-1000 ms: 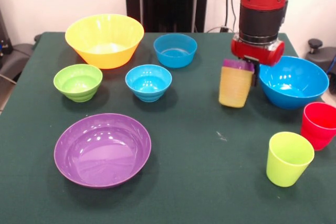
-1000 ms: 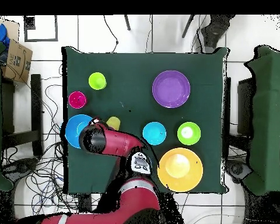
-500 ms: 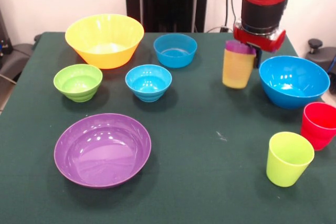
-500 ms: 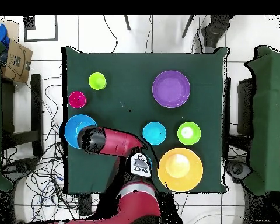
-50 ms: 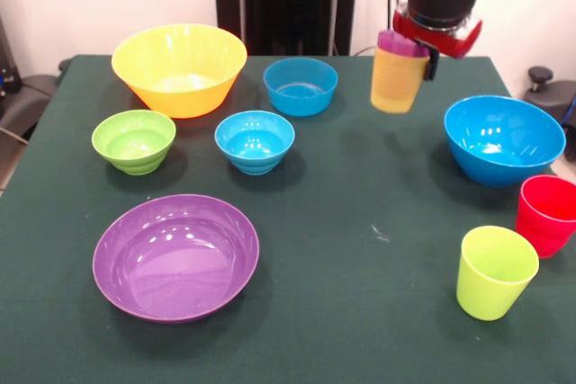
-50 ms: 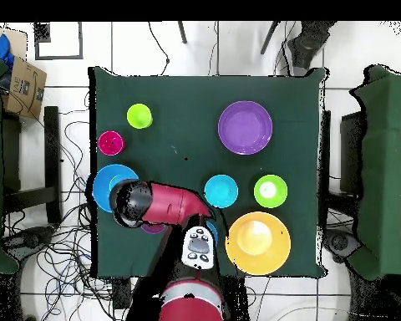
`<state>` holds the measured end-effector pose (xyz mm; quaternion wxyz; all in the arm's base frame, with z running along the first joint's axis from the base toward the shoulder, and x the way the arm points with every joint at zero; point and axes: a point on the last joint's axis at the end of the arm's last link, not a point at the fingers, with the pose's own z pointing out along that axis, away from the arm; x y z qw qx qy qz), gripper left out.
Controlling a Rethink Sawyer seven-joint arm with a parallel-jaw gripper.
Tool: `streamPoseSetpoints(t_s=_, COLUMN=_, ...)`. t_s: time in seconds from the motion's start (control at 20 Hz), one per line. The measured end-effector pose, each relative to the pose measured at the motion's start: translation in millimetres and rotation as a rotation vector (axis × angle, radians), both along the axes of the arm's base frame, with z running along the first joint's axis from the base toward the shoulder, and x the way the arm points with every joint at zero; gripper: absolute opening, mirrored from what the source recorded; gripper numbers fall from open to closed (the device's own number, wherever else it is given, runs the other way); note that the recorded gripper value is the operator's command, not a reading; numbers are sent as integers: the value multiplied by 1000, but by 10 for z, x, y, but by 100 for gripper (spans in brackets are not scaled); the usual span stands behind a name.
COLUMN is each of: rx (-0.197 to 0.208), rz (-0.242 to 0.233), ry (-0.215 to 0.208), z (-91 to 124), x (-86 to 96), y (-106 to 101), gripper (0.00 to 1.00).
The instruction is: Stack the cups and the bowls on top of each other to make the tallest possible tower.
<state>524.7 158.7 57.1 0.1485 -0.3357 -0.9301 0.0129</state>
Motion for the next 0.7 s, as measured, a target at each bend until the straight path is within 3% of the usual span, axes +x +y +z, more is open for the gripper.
streamPoseSetpoints(t_s=0.25, rx=-9, rz=2, ry=15, z=190, x=73, y=-62, gripper=0)
streamPoseSetpoints(t_s=0.7, rx=-28, rz=-4, ry=-13, z=287, x=229, y=-145, gripper=0)
